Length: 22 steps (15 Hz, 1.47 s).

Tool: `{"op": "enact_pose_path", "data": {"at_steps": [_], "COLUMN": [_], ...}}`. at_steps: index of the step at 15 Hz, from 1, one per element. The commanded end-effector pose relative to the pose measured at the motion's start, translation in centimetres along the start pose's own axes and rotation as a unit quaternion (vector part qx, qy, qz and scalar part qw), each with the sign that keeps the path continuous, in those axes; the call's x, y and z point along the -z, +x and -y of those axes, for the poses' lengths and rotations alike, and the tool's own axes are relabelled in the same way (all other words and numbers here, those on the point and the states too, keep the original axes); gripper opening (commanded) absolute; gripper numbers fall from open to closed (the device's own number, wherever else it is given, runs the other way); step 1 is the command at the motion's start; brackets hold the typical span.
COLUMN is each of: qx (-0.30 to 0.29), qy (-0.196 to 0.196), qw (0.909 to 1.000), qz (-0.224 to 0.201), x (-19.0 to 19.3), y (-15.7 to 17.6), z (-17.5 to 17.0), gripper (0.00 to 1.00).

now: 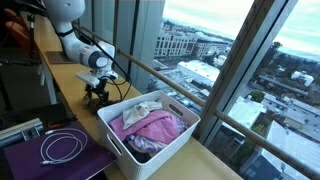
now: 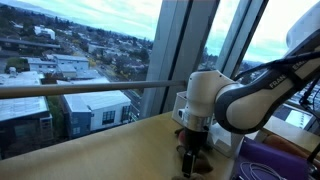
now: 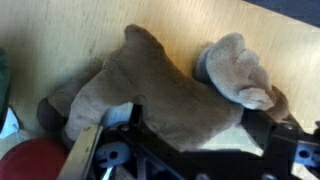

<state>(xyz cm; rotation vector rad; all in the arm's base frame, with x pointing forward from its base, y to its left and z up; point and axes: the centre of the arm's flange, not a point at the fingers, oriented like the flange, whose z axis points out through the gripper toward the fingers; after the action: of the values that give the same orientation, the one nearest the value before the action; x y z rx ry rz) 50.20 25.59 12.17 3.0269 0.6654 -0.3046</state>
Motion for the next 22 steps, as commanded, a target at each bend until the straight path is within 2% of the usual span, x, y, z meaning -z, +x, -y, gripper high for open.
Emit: {"op": "enact_pose_path", "data": {"at_steps": [1, 2, 3, 4, 5, 8, 12, 14, 19, 22], "qx": [-0.028, -0.038, -0.047, -0.054, -0.060, -0.075, -0.089, -0.090, -0.071, -0.072], "qy": [0.032, 0.041, 0.050, 0.057, 0.062, 0.076, 0.087, 0.087, 0.061, 0.040], "qw": [0.9991, 0.9984, 0.9977, 0.9969, 0.9962, 0.9942, 0.9920, 0.9918, 0.9916, 0.9873], "qz": [-0.004, -0.004, -0.006, -0.005, -0.006, -0.011, -0.016, -0.025, -0.089, -0.135], "x": [-1.4, -1.5, -1.7, -1.7, -1.8, -1.1, 0.6, 3.3, 14.1, 21.7], "y": [-0.2, -0.2, -0.3, -0.3, -0.4, -0.3, -0.2, -0.3, -0.9, -1.8], "z": [-1.7, -2.2, -2.5, -2.8, -2.9, -3.2, -3.6, -3.0, -1.4, -2.3], "gripper": [1.00, 1.00, 0.75, 0.74, 0.68, 0.43, 0.16, 0.03, 0.04, 0.04]}}
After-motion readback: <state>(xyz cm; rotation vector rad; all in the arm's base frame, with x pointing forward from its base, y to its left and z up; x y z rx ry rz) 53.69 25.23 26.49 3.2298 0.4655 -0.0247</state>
